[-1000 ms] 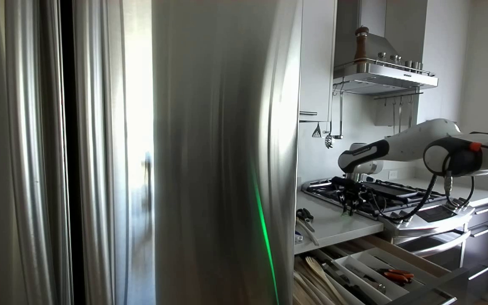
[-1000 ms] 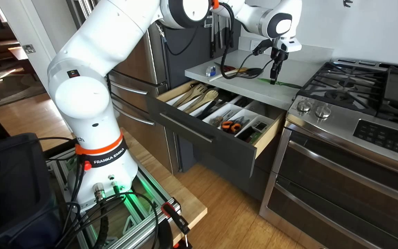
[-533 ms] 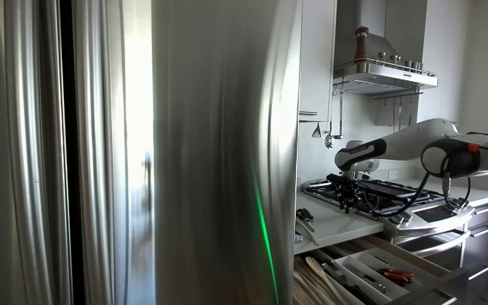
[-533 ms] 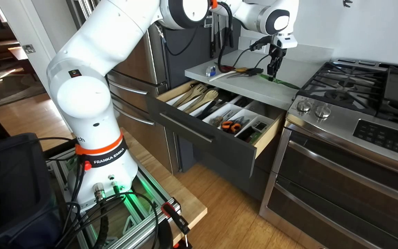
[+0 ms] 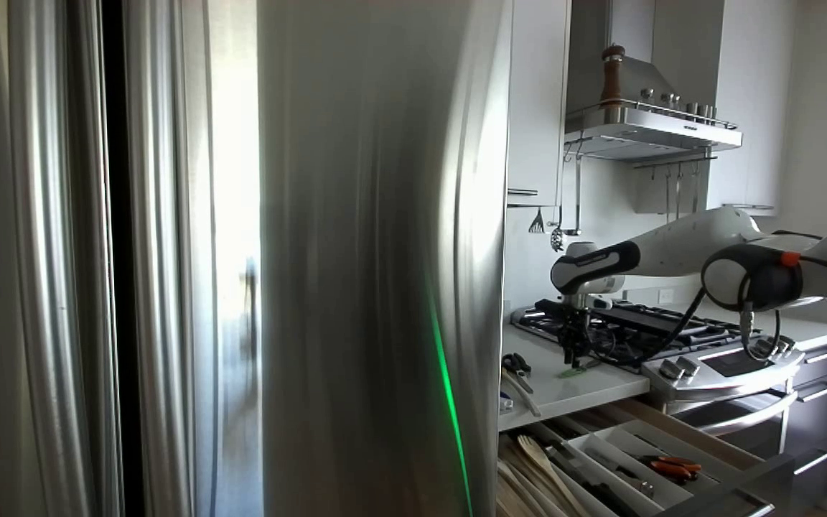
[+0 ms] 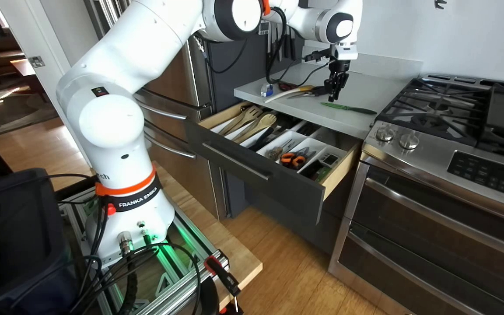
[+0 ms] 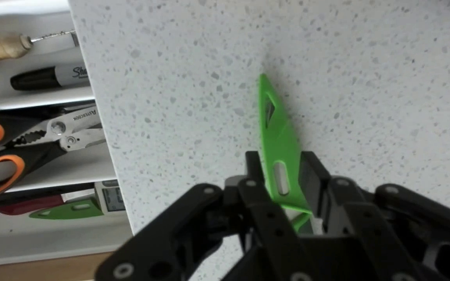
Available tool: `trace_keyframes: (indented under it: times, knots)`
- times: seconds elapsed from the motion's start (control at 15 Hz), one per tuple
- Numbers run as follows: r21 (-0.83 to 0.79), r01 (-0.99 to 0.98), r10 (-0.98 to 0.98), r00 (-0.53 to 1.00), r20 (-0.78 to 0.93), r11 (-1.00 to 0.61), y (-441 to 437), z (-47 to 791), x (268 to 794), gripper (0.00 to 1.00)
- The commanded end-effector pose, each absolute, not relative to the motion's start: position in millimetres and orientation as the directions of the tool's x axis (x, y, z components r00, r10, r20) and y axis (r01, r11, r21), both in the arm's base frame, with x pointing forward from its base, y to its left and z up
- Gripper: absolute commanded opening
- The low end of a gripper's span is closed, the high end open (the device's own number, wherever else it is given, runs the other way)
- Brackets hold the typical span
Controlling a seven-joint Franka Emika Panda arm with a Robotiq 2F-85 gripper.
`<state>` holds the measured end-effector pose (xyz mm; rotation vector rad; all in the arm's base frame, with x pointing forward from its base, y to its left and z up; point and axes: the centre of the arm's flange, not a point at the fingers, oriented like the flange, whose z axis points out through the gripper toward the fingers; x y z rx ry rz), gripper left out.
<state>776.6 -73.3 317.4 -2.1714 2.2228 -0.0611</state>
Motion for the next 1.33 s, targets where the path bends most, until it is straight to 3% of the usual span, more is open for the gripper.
trace_keyframes:
  times: [0.0, 0.07, 0.13, 0.53, 1.27]
  knots:
    - [-0.017, -0.996, -0.995, -0.093, 0.041, 0.092, -67, 313, 793, 0.08]
    - [-0.015, -0.994, -0.993, -0.109, 0.047, 0.108, -68, 315, 792, 0.57]
    - [-0.018, -0.995, -0.993, -0.103, 0.053, 0.102, -69, 318, 791, 0.58]
    - [-0.055, -0.964, -0.964, 0.259, 0.056, -0.262, -57, 368, 754, 0.99]
    - [-0.072, -0.619, -0.623, 0.78, 0.057, -0.782, -85, 458, 648, 1.0]
